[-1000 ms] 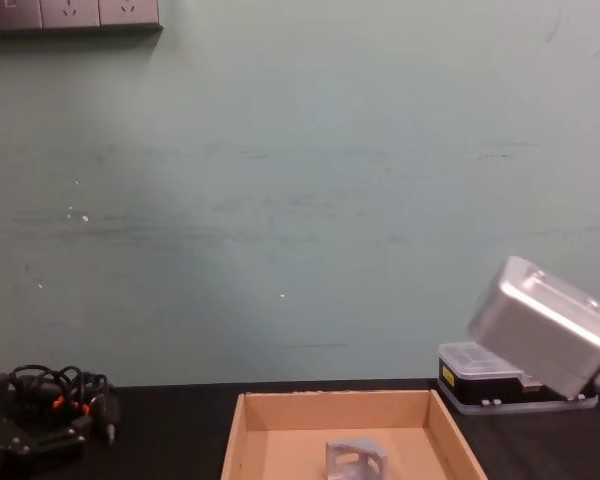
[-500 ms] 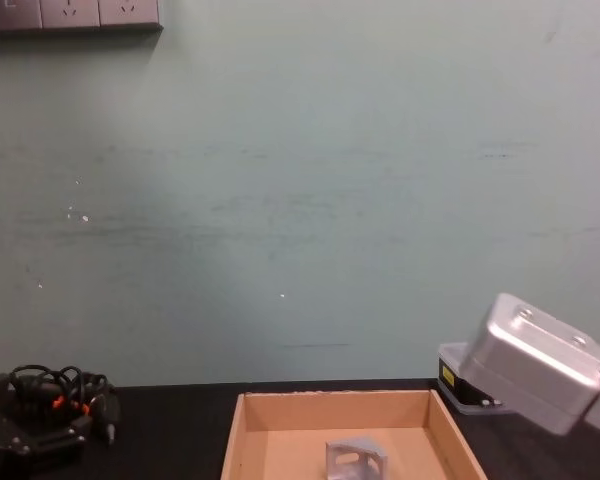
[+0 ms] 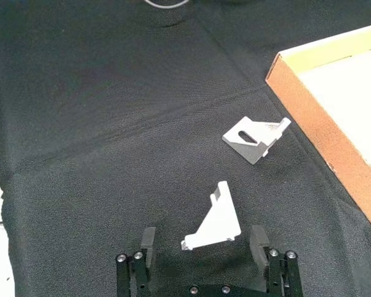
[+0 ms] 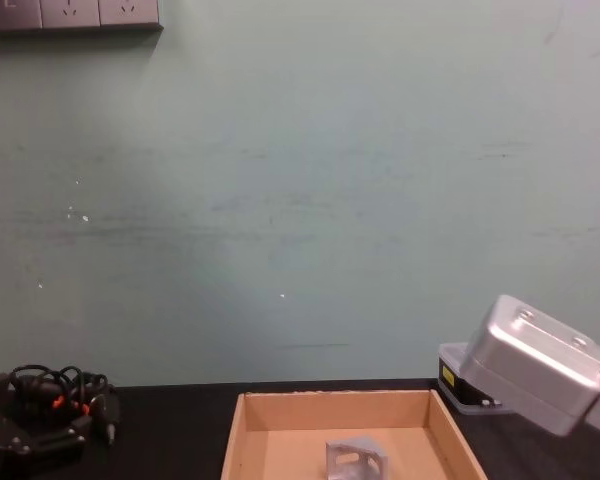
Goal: Use one hand to pick up the angle iron from the table and place it into the box.
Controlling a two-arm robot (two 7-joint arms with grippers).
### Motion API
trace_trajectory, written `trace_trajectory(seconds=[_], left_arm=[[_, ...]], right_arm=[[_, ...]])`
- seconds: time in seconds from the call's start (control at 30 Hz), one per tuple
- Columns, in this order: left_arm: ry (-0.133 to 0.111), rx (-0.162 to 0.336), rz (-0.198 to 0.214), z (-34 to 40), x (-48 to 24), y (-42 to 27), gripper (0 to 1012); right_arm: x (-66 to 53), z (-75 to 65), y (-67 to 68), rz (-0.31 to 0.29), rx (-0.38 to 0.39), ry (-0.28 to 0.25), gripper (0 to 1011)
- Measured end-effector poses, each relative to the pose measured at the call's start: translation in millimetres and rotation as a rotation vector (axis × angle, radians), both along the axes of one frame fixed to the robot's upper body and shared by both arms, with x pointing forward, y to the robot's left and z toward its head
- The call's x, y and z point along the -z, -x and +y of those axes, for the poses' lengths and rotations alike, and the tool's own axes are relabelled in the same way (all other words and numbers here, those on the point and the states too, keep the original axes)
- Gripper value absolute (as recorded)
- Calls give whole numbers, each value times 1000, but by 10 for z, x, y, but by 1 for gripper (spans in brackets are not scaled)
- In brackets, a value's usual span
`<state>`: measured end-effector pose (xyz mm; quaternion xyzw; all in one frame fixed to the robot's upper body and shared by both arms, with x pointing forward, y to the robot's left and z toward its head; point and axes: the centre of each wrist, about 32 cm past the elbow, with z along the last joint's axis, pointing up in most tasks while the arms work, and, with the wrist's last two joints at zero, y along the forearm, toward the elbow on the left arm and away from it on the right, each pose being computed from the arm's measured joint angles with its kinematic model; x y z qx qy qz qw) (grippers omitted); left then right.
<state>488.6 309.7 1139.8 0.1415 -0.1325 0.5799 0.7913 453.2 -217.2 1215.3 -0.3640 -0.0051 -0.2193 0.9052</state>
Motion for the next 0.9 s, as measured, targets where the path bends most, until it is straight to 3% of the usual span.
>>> trace_trajectory(seconds=[0.33, 0.4, 0.57, 0.9], left_arm=[[0, 0, 0, 0, 0, 0, 1012], [0, 0, 0, 0, 0, 0, 1012], [0, 0, 0, 0, 0, 0, 1011], [0, 0, 0, 0, 0, 0, 1011]], right_arm=[[-3, 0, 1, -1, -1, 0, 749], [-4, 0, 2, -2, -1, 0, 651], [-5, 0, 2, -2, -1, 0, 527], [-5, 0, 2, -2, 0, 0, 524]])
